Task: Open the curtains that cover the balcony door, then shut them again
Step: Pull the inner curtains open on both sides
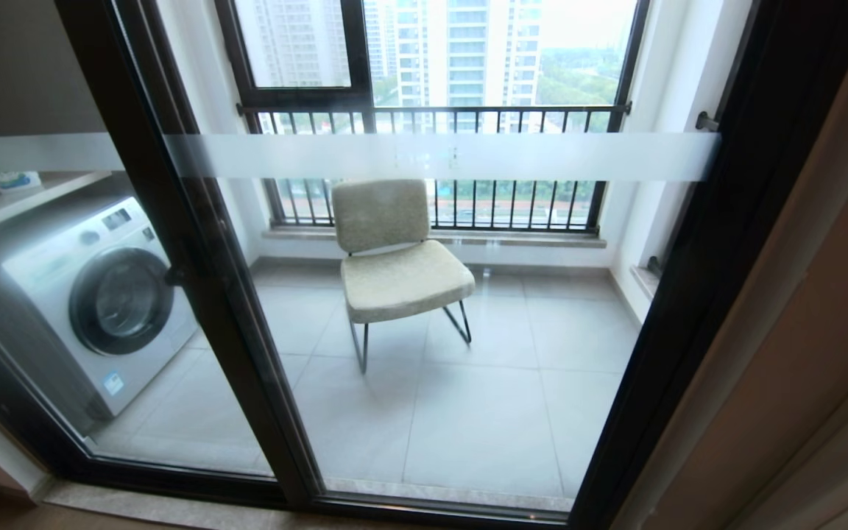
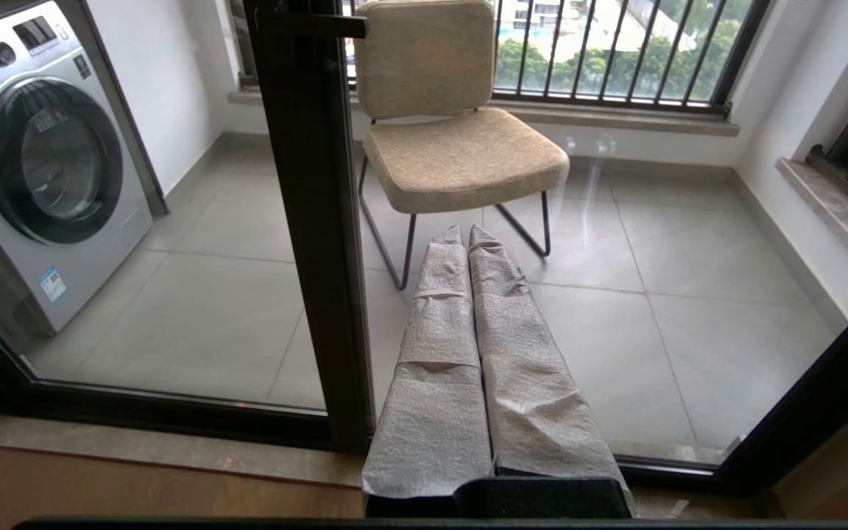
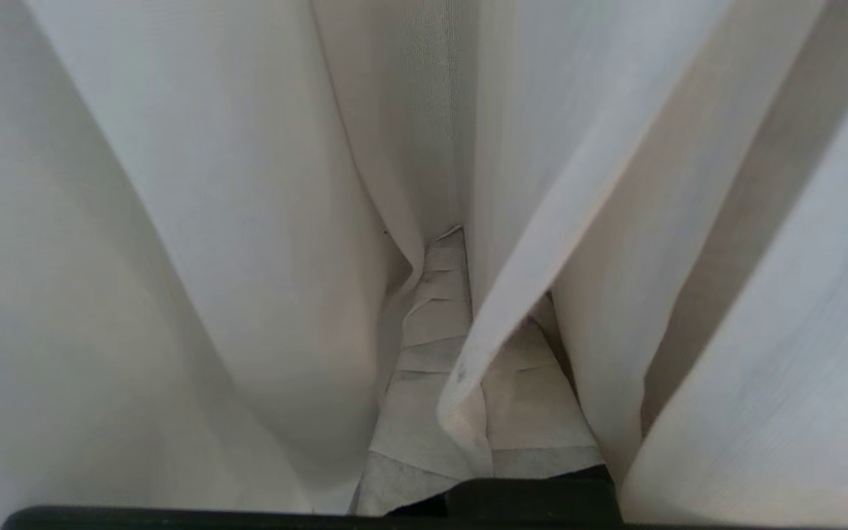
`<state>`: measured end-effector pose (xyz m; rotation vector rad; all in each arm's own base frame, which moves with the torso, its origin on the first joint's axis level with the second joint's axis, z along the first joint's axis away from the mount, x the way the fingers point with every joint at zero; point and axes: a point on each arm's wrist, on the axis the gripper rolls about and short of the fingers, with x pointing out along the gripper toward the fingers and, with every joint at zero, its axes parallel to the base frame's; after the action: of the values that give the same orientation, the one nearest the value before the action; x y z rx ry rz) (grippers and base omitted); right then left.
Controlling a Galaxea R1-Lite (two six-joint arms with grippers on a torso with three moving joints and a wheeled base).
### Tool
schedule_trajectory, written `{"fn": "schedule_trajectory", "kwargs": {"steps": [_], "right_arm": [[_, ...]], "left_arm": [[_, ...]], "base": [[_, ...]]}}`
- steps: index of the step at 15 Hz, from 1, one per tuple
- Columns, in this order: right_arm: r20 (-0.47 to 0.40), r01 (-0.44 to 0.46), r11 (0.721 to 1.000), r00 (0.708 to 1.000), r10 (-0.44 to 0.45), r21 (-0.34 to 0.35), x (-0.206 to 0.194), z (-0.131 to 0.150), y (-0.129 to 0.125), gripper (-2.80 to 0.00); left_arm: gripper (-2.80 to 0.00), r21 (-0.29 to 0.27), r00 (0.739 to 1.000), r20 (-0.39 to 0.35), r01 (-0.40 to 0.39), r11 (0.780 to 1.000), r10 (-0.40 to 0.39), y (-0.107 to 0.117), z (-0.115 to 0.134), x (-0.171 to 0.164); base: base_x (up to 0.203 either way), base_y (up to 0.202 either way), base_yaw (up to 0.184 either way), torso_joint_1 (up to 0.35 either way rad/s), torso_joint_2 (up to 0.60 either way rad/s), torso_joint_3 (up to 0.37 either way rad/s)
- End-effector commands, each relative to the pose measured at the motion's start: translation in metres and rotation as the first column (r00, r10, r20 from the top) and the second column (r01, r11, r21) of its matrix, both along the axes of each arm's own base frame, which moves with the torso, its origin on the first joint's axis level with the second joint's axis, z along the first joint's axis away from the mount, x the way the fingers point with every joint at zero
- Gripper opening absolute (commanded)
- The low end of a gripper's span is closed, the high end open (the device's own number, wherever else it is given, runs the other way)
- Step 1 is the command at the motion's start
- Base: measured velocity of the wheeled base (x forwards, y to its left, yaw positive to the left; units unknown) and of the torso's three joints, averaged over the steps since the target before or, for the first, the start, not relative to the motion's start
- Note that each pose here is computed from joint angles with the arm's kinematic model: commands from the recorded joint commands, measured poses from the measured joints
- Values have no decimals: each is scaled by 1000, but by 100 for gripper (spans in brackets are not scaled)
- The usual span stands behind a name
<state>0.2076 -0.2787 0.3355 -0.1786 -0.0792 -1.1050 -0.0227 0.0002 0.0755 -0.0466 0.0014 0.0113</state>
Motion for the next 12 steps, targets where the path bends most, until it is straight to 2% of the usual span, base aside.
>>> {"fn": "schedule_trajectory", "kwargs": {"steps": [1,3,7,10,12], "right_arm": [[12,-63,998,998,63,-30,-2,11,17,-280],[11,-188,981,982,188,-49,2,17,41,-280],[7,-390,916,920,393,-97,16,28,83,-280],[26,-452,881,888,460,-142,27,33,101,-280],[24,-468,872,879,476,-146,31,32,105,-280]], "left_arm": [[-280,-1,1000,0,-1,1000,1,0,0,0],[-280,-1,1000,1,-1,1000,1,0,0,0],[-280,-1,1000,0,-1,1000,1,0,0,0],[-280,-1,1000,0,-1,1000,1,0,0,0],[-280,-1,1000,0,-1,1000,1,0,0,0]], "base": [[0,0,0,0,0,0],[0,0,0,0,0,0],[0,0,0,0,0,0],[0,0,0,0,0,0],[0,0,0,0,0,0]]}}
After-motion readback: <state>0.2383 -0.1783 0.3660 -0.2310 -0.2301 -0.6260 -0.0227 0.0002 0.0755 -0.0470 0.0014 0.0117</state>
